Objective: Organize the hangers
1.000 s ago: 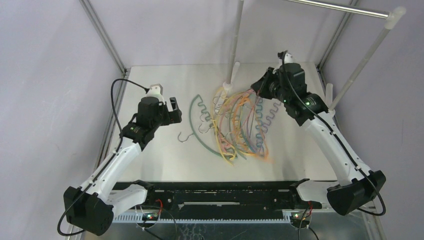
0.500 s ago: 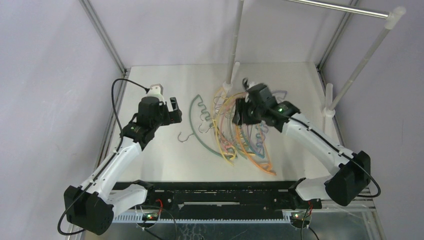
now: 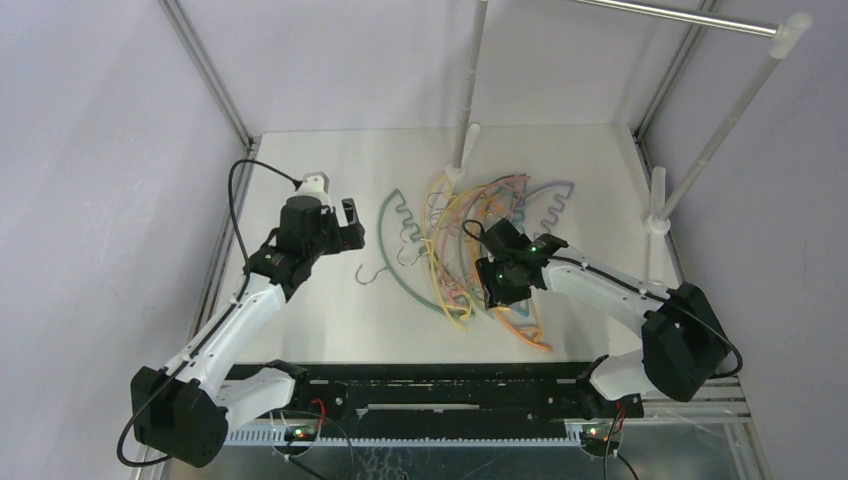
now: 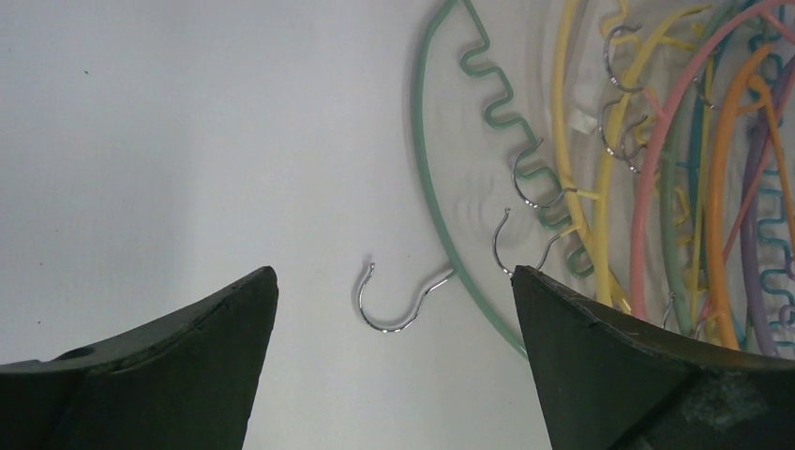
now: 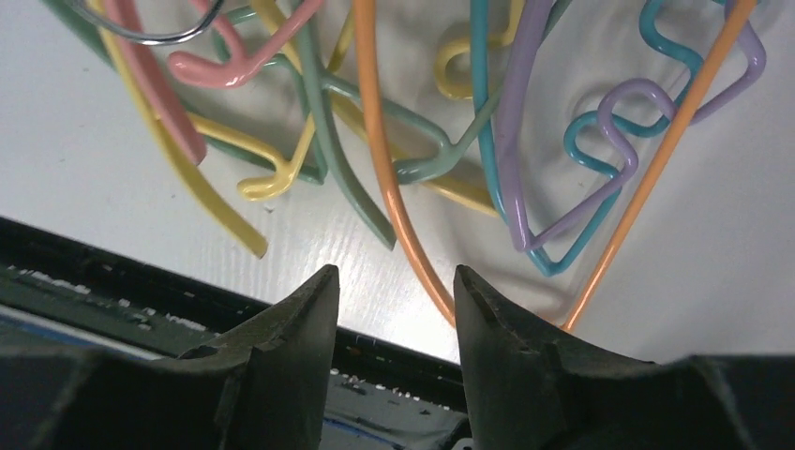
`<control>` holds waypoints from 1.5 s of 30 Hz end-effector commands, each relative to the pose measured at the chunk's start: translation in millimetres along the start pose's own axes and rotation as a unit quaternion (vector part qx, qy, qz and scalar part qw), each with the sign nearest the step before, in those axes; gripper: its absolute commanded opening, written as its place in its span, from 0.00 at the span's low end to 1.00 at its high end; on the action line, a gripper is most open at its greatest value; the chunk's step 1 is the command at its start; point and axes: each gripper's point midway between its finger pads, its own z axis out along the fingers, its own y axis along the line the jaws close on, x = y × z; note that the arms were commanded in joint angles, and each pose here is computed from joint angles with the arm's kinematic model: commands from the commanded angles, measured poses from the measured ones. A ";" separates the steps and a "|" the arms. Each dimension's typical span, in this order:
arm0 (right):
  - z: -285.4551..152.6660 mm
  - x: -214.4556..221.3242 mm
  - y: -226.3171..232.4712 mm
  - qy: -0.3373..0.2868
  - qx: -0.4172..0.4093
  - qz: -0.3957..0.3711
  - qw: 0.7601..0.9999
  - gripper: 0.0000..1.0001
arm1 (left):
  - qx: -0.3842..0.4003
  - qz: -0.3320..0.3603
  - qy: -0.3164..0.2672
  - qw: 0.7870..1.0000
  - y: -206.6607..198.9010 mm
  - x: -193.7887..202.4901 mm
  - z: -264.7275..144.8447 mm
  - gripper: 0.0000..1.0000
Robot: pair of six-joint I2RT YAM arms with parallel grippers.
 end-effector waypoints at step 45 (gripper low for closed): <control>-179.4 -169.6 39.2 -0.294 -0.250 0.103 0.917 0.00 | -0.021 -0.007 -0.023 0.999 8.0 -2.3 3.2 0.99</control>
